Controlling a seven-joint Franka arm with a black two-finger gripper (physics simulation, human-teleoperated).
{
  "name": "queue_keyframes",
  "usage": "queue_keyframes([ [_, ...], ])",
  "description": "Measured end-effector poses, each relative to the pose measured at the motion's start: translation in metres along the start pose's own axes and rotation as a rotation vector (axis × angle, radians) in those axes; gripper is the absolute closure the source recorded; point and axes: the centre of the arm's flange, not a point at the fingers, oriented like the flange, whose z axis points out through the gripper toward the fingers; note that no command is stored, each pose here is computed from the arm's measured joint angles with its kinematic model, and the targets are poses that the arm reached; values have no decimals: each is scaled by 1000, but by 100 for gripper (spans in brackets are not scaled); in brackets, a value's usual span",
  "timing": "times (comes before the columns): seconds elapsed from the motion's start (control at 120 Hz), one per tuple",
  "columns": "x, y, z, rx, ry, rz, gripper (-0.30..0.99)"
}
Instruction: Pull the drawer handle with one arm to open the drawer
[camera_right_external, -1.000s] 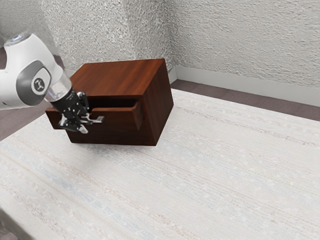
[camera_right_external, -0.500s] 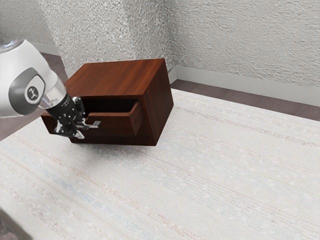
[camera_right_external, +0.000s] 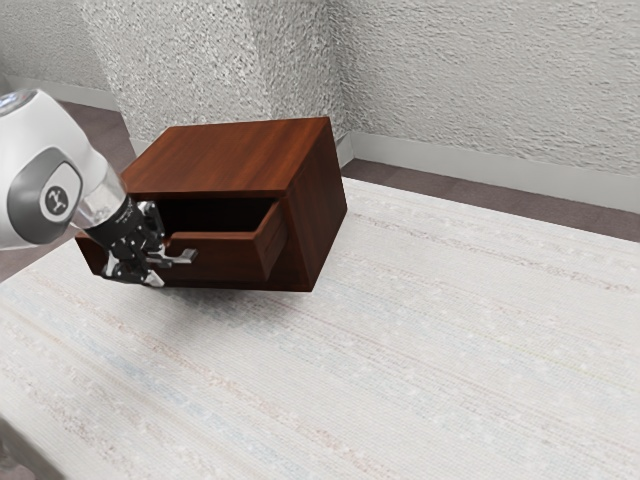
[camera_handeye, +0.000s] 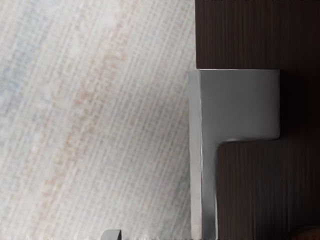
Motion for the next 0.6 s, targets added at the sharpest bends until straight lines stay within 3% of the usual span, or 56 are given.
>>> queue_keyframes([
  [0.6, -3, -41, -11, -23, 7, -25, 56],
])
